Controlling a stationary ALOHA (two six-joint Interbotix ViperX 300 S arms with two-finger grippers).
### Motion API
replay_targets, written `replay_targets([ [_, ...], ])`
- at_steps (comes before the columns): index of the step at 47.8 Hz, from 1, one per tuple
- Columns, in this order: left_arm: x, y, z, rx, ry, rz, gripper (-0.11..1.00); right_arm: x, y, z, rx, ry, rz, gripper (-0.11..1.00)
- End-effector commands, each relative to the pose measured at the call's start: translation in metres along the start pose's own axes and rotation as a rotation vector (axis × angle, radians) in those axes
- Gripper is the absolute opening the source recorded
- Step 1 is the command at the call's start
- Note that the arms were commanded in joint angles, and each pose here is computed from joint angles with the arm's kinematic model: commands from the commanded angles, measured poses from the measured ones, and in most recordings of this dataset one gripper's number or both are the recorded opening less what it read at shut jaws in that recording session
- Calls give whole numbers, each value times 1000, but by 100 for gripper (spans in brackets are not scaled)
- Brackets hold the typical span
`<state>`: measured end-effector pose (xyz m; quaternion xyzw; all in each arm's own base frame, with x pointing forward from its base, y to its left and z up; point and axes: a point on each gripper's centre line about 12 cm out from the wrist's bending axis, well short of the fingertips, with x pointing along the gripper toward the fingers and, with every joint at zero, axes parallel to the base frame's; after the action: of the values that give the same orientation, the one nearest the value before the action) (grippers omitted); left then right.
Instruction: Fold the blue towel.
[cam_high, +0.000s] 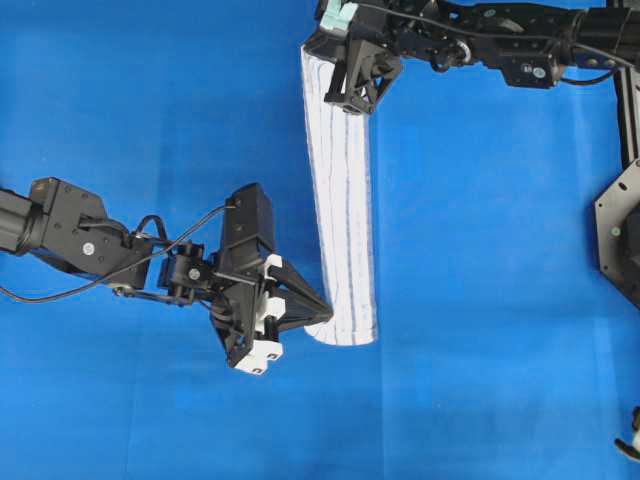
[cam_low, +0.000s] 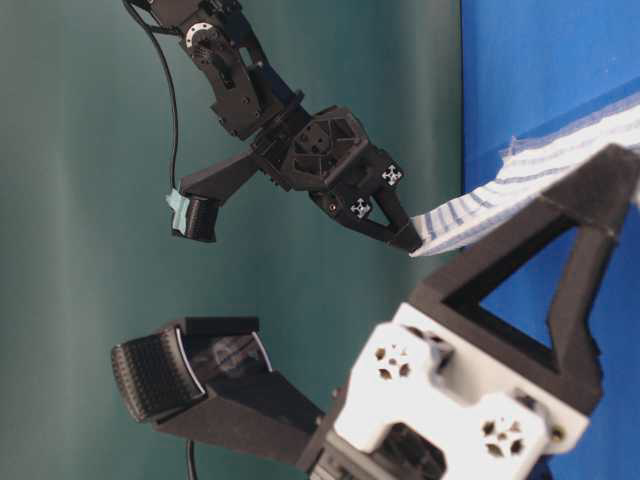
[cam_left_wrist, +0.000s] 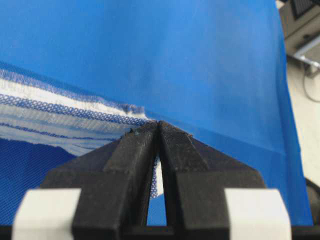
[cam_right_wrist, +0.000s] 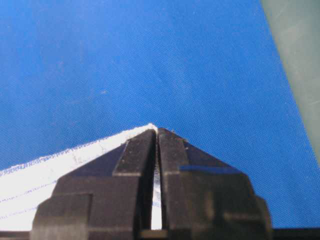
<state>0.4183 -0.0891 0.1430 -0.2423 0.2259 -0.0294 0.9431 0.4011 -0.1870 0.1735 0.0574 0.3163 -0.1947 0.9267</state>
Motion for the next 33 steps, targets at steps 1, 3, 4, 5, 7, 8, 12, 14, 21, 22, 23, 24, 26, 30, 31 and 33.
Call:
replay_targets([
  [1, -7, -13, 12, 3, -31, -31, 2, -4, -3, 14, -1, -37, -5, 1],
  [3, -7, -12, 12, 1, -25, -26, 2, -3, -3, 13, 1, -34, -5, 1],
  [4, -7, -11, 12, -1, -23, -23, 2, -2, -2, 11, -1, -29, -5, 1],
  [5, -7, -10, 11, -2, -19, -19, 2, -1, -2, 11, -1, -29, -5, 1],
  [7, -6, -9, 11, -4, -14, -15, 3, 0, -2, 10, -1, -26, -5, 1],
  [8, -6, -8, 11, -11, -11, -12, 3, 1, -2, 10, -1, -23, -5, 2],
  [12, -6, -7, 11, -21, -4, -5, 6, 3, -2, 8, -1, -18, -5, 3],
  [14, -7, -6, 10, -24, -2, -3, 13, 4, -2, 8, -1, -18, -5, 7],
  [21, -9, -7, 8, -23, 2, -4, 56, 5, 0, 9, -4, -24, -2, 44],
  [22, -10, -7, 8, -21, 3, -4, 62, 5, 0, 9, -7, -24, -2, 50],
  [23, -11, -6, 8, -23, 5, -2, 68, 5, 1, 10, -8, -24, -1, 57],
  [24, -12, -6, 7, -23, 9, 0, 72, 5, 1, 10, -8, -26, -1, 65],
  [26, -16, -6, 7, -23, 15, 2, 72, 4, 1, 10, -5, -26, -1, 77],
  [30, -30, -5, 6, -23, 44, 16, 64, 1, -1, 8, -6, -24, -3, 92],
  [31, -33, -5, 6, -23, 50, 18, 63, 1, -1, 8, -2, -24, -5, 93],
  [33, -41, -6, 8, -21, 53, 19, 61, -3, -1, 8, -2, -27, -5, 91],
])
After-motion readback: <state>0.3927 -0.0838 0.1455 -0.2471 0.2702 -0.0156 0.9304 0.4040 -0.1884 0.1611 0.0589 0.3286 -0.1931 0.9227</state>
